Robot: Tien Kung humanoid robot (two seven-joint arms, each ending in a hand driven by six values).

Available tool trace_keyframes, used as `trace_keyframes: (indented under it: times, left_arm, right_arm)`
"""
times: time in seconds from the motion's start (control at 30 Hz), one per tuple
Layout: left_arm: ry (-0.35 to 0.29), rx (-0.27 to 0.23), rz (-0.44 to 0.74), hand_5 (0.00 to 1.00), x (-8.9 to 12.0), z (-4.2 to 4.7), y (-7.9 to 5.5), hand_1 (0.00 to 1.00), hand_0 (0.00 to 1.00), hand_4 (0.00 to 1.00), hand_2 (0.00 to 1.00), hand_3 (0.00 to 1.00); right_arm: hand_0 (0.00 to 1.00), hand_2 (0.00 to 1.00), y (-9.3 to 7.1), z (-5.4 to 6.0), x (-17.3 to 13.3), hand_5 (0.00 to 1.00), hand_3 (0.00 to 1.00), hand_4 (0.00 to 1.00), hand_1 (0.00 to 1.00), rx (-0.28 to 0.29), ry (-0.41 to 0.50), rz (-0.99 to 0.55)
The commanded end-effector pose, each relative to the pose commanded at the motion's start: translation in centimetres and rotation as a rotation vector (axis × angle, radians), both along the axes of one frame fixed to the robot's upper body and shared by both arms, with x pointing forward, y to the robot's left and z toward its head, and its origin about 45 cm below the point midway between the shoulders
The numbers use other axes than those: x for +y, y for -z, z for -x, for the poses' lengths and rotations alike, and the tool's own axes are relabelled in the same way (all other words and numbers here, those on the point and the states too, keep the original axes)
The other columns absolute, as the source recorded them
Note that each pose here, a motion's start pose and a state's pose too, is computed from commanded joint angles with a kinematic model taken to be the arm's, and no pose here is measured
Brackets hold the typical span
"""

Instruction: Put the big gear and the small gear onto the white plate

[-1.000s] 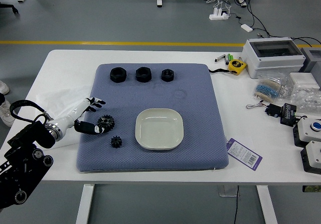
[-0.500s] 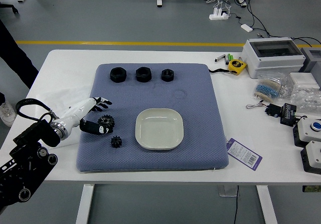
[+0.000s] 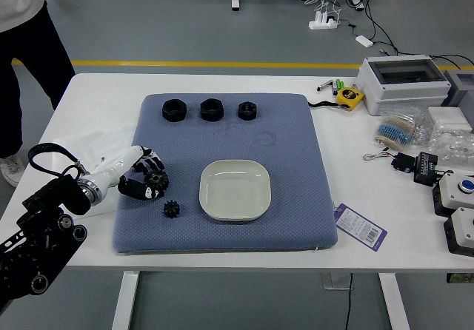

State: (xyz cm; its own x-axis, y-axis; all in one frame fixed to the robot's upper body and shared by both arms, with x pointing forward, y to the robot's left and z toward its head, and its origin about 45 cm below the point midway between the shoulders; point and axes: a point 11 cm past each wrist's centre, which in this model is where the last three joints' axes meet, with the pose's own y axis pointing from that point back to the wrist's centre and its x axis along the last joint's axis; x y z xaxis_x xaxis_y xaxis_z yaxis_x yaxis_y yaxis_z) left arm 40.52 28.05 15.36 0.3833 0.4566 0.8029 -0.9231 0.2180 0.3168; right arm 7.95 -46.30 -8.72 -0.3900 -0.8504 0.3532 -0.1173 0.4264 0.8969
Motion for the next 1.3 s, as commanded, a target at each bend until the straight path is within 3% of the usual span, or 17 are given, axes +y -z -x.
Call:
trace_keyframes:
  times: [0.1, 0.13, 0.3, 0.33, 0.77, 1.1, 1.3]
  left_arm:
    - [0.001, -0.002, 0.003, 0.061, 0.0, 0.01, 0.0, 0.496, 0.481, 0.827, 0.547, 0.555]
    - [0.001, -0.002, 0.003, 0.002, 0.0, 0.01, 0.0, 0.421, 0.347, 0.675, 0.489, 0.533]
    - [0.001, -0.004, 0.018, 0.002, -0.2, 0.16, 0.2, 0.421, 0.347, 0.675, 0.489, 0.533]
    - [0.002, -0.002, 0.020, 0.002, -0.3, 0.19, 0.3, 0.348, 0.284, 0.640, 0.431, 0.491]
    - [-0.001, -0.011, 0.036, 0.002, -0.4, 0.12, 0.2, 0.281, 0.262, 0.594, 0.371, 0.438]
    - [-0.011, -0.080, 0.061, 0.002, -0.5, -0.43, -2.4, 0.275, 0.258, 0.613, 0.367, 0.441]
    - [0.056, -0.142, 0.097, 0.002, -3.2, -0.36, -4.9, 0.272, 0.258, 0.618, 0.365, 0.443]
  right_arm:
    - [0.654, 0.741, 0.0, 0.0, 0.0, 0.702, 0.602, 0.855, 0.651, -0.001, 0.000, 0.001]
    - [0.654, 0.741, 0.0, 0.0, 0.0, 0.701, 0.602, 0.854, 0.651, -0.001, 0.000, 0.001]
    - [0.654, 0.741, 0.0, -0.1, -0.1, 0.701, 0.602, 0.854, 0.651, -0.001, 0.000, 0.002]
    - [0.653, 0.740, -0.1, -0.1, -0.1, 0.697, 0.602, 0.855, 0.651, -0.002, 0.000, 0.003]
    - [0.654, 0.740, -0.1, -0.2, -0.1, 0.696, 0.601, 0.855, 0.651, -0.004, 0.000, 0.003]
    - [0.653, 0.740, -0.1, -0.1, -0.1, 0.696, 0.602, 0.856, 0.651, -0.001, 0.001, 0.002]
    - [0.654, 0.740, 0.0, 0.1, -0.1, 0.696, 0.602, 0.856, 0.651, 0.005, -0.001, 0.002]
